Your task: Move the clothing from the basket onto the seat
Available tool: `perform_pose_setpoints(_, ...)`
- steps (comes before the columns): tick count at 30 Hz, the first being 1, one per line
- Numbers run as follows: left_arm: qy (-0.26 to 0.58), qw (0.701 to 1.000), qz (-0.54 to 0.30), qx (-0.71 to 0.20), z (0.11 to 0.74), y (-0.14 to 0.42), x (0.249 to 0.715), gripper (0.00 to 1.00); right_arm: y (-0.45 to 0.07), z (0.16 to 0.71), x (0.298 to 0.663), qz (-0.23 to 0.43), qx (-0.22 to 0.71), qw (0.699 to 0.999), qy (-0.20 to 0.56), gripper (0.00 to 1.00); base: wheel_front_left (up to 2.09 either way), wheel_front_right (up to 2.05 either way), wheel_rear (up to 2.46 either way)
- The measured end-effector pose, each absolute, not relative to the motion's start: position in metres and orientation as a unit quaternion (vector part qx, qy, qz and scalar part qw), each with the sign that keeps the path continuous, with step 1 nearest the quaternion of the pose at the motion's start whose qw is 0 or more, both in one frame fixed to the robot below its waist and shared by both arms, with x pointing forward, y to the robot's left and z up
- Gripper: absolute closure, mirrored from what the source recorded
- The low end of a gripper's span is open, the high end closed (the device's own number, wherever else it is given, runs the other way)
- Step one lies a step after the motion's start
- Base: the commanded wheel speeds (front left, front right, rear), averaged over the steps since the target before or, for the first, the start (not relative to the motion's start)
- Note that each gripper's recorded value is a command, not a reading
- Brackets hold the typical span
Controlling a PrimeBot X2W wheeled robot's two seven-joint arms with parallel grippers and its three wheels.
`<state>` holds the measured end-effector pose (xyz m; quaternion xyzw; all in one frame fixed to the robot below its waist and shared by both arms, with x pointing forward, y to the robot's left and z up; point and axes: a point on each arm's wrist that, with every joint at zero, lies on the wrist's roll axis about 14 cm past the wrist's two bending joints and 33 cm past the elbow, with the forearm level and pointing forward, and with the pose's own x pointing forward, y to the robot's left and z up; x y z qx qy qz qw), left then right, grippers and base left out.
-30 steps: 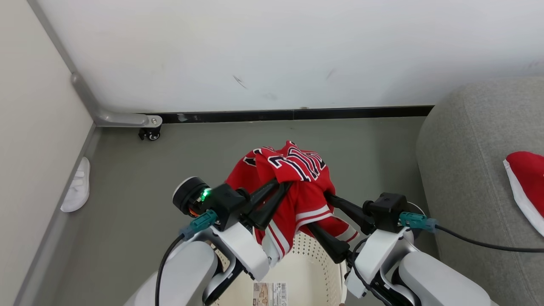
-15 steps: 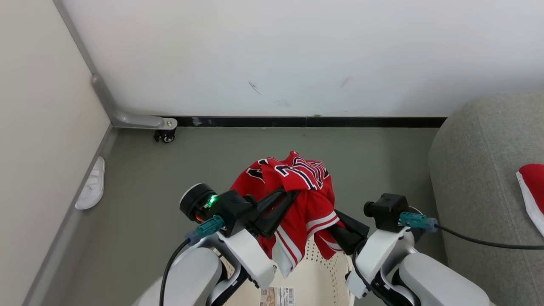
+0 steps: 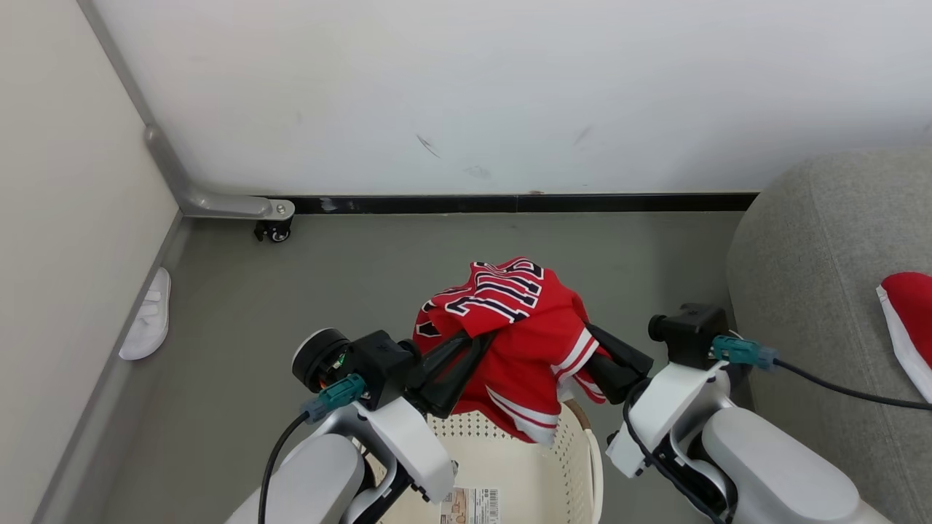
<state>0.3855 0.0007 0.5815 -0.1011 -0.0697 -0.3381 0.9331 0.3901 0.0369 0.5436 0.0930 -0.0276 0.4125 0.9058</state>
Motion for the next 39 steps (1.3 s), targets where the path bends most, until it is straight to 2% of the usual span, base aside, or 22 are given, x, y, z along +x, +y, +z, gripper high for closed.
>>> perform_pose_setpoints(1,-0.067,0.933,-0.338,-0.102,0.580,0.001,0.385,0.58,0.034,0.545,0.392,0.407,0.094,0.908,-0.029,1.00,0.00,0.00,0.00)
perform_pose_setpoints(2,-0.065,0.933,-0.339,-0.101,0.578,0.000,0.385,0.48,0.030,0.546,0.395,0.402,0.094,0.910,-0.031,1.00,0.00,0.00,0.00)
perform_pose_setpoints(4,-0.063,0.933,-0.340,-0.099,0.577,0.001,0.385,0.18,0.023,0.548,0.399,0.394,0.093,0.914,-0.036,1.00,0.00,0.00,0.00)
perform_pose_setpoints(6,-0.060,0.932,-0.343,-0.098,0.576,-0.001,0.385,0.00,0.016,0.553,0.403,0.383,0.094,0.918,-0.043,1.00,0.00,0.00,0.00)
perform_pose_setpoints(19,-0.068,0.920,-0.373,-0.102,0.583,-0.021,0.380,0.00,-0.040,0.564,0.423,0.315,0.068,0.944,-0.069,1.00,0.00,0.00,0.00)
perform_pose_setpoints(26,-0.065,0.911,-0.394,-0.102,0.582,-0.035,0.377,0.00,-0.089,0.582,0.432,0.255,0.052,0.960,-0.101,1.00,0.00,0.00,0.00)
perform_pose_setpoints(39,-0.053,0.890,-0.437,-0.115,0.576,-0.064,0.365,0.00,-0.153,0.625,0.431,0.180,0.012,0.969,-0.171,1.00,0.00,0.00,0.00)
